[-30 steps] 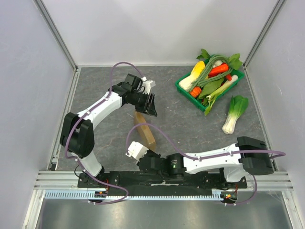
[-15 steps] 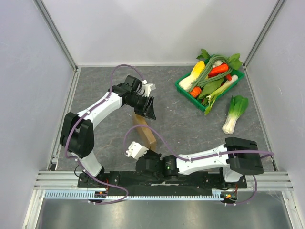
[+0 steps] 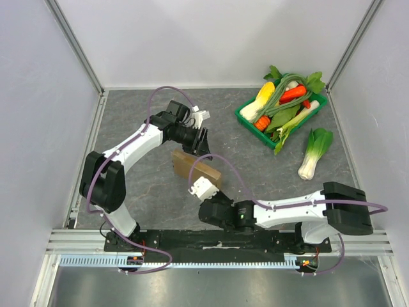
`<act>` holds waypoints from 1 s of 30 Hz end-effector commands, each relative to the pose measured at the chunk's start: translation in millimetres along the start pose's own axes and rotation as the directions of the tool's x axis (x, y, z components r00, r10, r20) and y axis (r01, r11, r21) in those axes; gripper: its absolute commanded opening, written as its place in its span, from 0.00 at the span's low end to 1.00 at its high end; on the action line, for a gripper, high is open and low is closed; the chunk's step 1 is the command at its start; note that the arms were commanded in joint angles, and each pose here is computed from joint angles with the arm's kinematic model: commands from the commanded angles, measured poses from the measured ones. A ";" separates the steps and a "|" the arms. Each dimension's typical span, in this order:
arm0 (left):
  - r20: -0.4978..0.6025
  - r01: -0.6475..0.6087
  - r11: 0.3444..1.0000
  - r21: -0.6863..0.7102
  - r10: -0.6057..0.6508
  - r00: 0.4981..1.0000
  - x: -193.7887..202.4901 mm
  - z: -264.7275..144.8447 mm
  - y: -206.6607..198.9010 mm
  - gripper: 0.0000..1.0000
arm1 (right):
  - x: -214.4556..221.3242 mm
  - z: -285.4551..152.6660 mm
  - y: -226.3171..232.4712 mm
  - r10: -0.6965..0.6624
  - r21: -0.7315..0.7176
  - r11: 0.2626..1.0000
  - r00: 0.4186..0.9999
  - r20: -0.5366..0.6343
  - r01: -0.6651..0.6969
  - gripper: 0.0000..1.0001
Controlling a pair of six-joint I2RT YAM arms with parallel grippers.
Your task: Unpack the express box
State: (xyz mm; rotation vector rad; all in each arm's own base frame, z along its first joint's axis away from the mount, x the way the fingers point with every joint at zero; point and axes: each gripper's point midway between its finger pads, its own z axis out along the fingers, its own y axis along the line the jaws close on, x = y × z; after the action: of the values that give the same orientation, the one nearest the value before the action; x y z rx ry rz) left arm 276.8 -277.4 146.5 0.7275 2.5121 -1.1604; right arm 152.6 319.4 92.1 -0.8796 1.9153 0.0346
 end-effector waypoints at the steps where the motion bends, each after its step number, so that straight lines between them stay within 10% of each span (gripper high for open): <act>1: 0.072 -0.044 0.995 0.086 0.038 0.997 -22.3 -8.1 -26.7 0.53 | -11.1 -2.1 -26.4 0.139 0.042 0.989 0.989 0.049 -0.141 0.00; 30: 0.115 -0.306 0.941 0.143 0.292 0.950 -5.0 -2.3 -23.4 0.71 | -15.5 19.3 -75.6 0.546 -0.073 0.838 0.832 0.100 -0.541 0.00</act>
State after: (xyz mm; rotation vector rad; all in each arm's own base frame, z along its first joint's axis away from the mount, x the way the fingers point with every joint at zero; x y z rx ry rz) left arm 274.9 -292.6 160.5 0.9159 2.2430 -1.2890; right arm 205.9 272.2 100.0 -0.4152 2.0468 0.3645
